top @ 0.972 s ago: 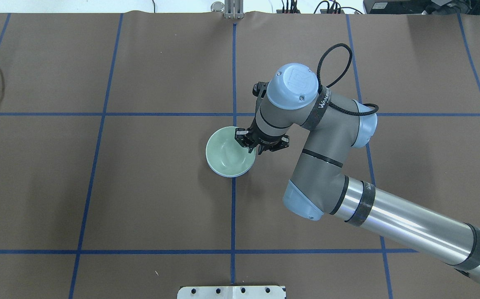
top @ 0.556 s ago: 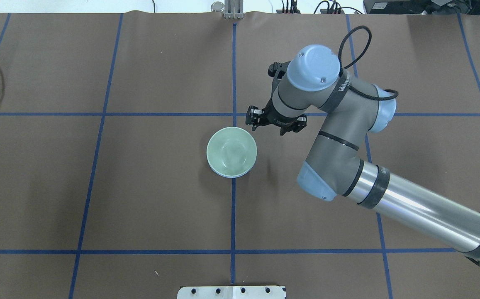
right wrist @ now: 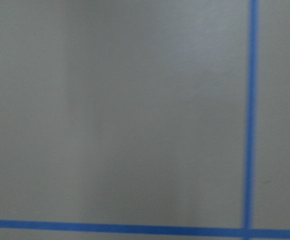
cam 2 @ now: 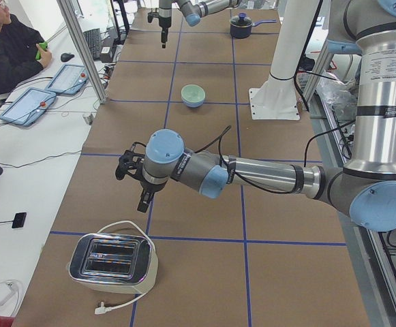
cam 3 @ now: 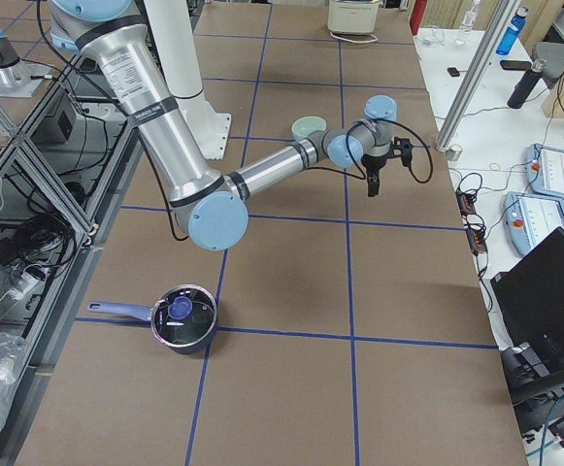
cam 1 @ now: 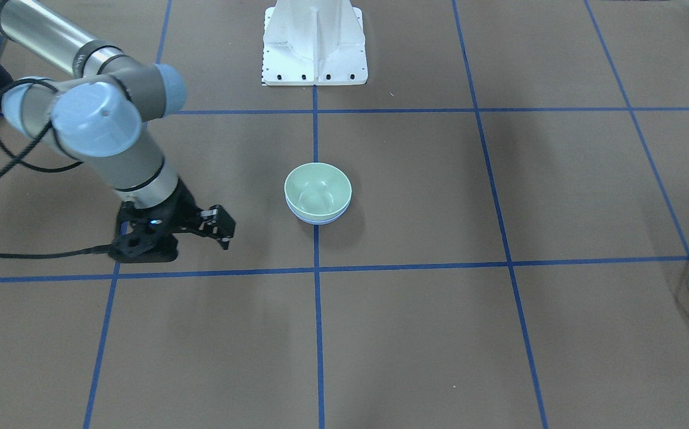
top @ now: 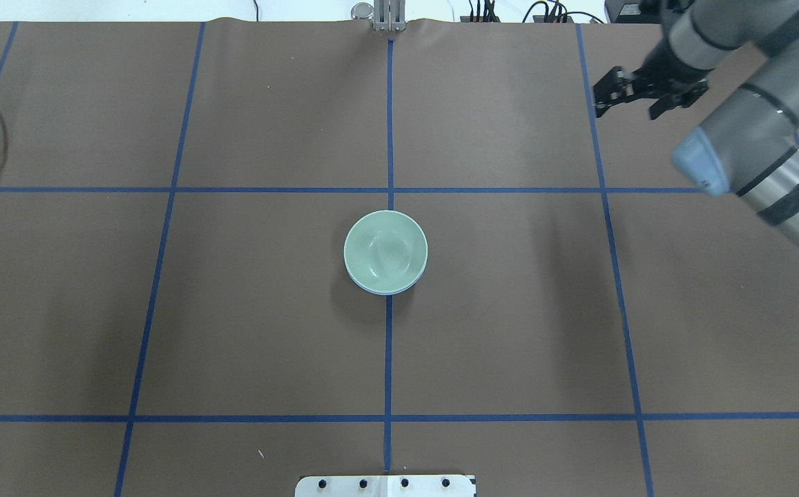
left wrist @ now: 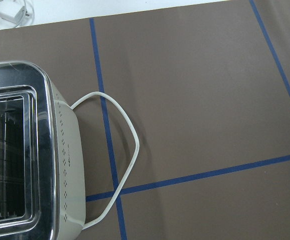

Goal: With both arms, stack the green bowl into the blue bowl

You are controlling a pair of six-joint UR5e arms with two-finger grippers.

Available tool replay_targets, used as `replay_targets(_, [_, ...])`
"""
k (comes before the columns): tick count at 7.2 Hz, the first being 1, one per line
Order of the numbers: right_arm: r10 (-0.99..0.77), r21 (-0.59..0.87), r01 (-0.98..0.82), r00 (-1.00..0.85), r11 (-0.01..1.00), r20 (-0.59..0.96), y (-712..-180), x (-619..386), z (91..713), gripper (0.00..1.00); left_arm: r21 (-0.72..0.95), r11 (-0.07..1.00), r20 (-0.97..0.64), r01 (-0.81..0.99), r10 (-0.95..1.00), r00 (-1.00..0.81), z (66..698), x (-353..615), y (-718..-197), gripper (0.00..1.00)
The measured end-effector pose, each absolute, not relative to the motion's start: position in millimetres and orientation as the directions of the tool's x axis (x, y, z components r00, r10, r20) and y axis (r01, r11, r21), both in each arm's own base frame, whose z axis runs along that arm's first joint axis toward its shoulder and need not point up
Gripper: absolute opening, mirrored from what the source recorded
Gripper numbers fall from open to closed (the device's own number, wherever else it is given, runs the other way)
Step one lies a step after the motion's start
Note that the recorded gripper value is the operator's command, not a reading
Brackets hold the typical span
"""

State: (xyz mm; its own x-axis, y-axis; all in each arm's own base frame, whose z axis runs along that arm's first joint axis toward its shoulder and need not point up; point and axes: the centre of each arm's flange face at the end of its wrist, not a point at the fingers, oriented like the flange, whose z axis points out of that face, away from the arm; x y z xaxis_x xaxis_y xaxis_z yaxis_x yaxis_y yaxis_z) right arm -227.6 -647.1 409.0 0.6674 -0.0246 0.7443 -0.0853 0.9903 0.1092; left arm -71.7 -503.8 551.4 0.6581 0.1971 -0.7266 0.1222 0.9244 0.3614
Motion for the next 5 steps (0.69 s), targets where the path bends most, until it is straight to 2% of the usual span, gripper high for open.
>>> replay_targets(2, [-0.040,0.127,-0.076,0.688,0.989,0.724,-656,-116,482,1.00,0.358,0.926,-0.728,0.123,0.194,0.658,553,-72,-502,0.98])
replay_targets(5, [-0.053,0.146,-0.073,0.701,0.987,0.711,-616,-1,565,1.00,0.357,0.926,-0.728,0.123,0.193,0.657,554,-72,-501,0.98])
